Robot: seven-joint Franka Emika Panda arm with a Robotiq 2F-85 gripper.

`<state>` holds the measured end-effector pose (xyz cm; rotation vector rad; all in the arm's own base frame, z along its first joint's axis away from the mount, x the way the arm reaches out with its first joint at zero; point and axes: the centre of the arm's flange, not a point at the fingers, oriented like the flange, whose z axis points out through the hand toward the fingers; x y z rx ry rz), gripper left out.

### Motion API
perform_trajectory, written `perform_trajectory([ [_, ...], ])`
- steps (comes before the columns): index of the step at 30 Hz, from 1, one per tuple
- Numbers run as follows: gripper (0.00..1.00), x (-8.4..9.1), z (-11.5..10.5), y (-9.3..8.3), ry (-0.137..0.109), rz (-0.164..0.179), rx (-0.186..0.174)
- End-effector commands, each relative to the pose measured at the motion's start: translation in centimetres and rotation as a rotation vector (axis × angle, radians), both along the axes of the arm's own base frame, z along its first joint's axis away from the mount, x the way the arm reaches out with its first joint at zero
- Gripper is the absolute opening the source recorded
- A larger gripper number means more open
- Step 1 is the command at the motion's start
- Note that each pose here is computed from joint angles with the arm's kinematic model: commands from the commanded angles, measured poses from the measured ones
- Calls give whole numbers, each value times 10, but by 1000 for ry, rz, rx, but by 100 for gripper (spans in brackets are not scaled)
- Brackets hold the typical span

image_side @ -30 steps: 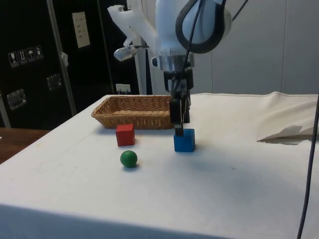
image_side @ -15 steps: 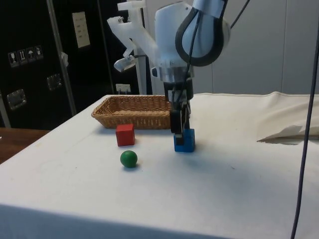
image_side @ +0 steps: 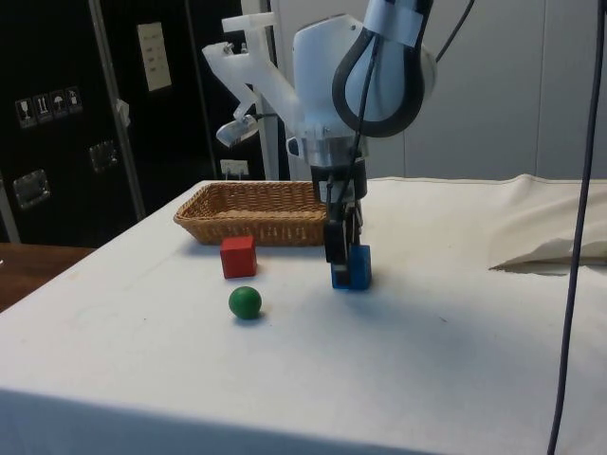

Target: Place all non-red objects into the basket.

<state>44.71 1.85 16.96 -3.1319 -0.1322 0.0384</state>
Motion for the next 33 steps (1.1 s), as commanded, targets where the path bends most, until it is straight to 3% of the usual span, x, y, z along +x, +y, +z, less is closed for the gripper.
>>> perform_trajectory([
  [1, 89, 0, 1, 1, -6, 0, 0],
  [9, 3, 0, 1, 0, -4, -1, 0],
  [20, 1, 1, 2, 0, -4, 0, 1],
  [21, 1, 1, 13, -1, -8, 1, 2],
  [33, 1, 4, 52, -4, -12, -1, 16],
])
